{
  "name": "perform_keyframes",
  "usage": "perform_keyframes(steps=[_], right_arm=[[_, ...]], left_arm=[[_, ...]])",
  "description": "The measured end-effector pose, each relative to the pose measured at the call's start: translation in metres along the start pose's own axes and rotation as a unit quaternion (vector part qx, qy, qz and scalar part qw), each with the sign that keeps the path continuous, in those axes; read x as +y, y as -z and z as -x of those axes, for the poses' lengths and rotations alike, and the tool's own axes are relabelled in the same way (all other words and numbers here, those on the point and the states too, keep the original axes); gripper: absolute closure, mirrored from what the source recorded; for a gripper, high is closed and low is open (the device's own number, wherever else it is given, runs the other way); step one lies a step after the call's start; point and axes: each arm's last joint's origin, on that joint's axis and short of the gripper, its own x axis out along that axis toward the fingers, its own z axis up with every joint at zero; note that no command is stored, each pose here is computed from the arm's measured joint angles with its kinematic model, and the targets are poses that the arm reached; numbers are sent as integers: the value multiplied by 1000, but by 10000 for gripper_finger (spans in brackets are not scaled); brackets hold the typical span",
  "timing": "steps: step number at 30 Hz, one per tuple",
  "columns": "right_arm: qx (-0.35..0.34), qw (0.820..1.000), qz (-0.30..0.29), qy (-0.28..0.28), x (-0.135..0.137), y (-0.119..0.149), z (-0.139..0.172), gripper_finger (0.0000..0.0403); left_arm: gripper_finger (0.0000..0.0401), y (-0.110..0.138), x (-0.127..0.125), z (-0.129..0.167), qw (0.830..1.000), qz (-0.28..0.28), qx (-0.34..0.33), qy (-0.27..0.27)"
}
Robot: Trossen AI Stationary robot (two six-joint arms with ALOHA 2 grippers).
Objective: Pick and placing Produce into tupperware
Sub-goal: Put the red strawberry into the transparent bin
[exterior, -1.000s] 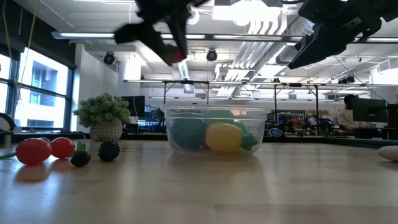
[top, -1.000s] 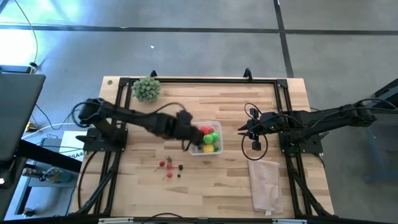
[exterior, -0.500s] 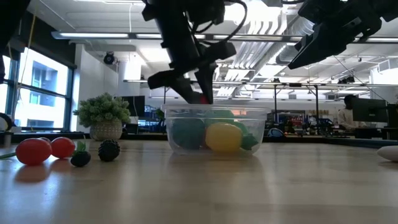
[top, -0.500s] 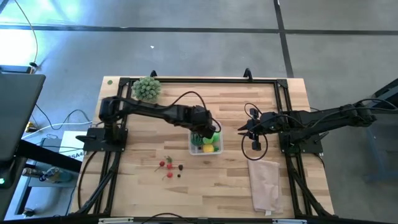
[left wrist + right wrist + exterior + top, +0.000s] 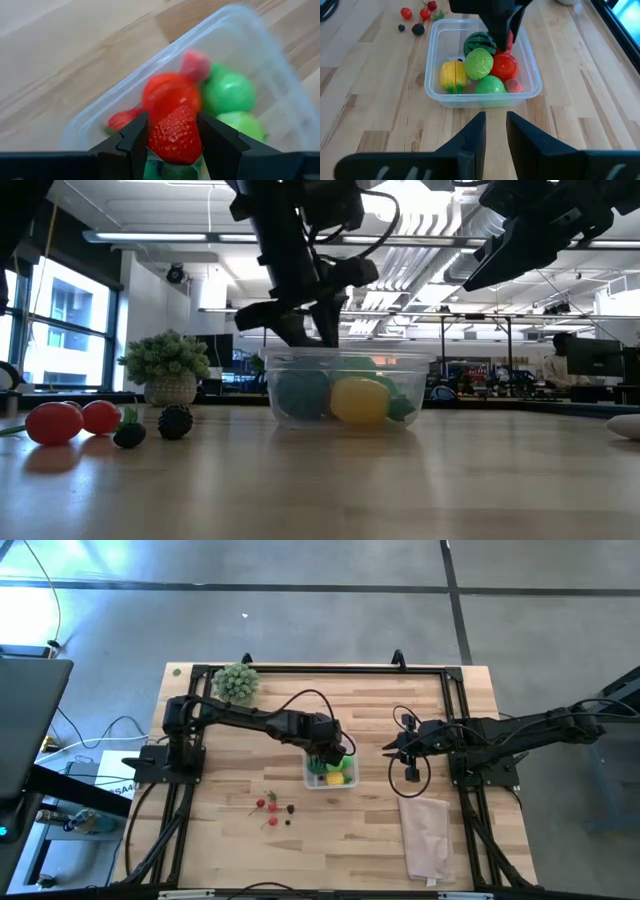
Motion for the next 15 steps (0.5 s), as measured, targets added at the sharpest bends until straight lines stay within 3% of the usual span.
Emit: perform_keyframes(steps=[15], right_arm=[[0,1000,0,0,0,0,0,336]], left_arm=[[253,2,0,-9,1000,-3,4,-8]])
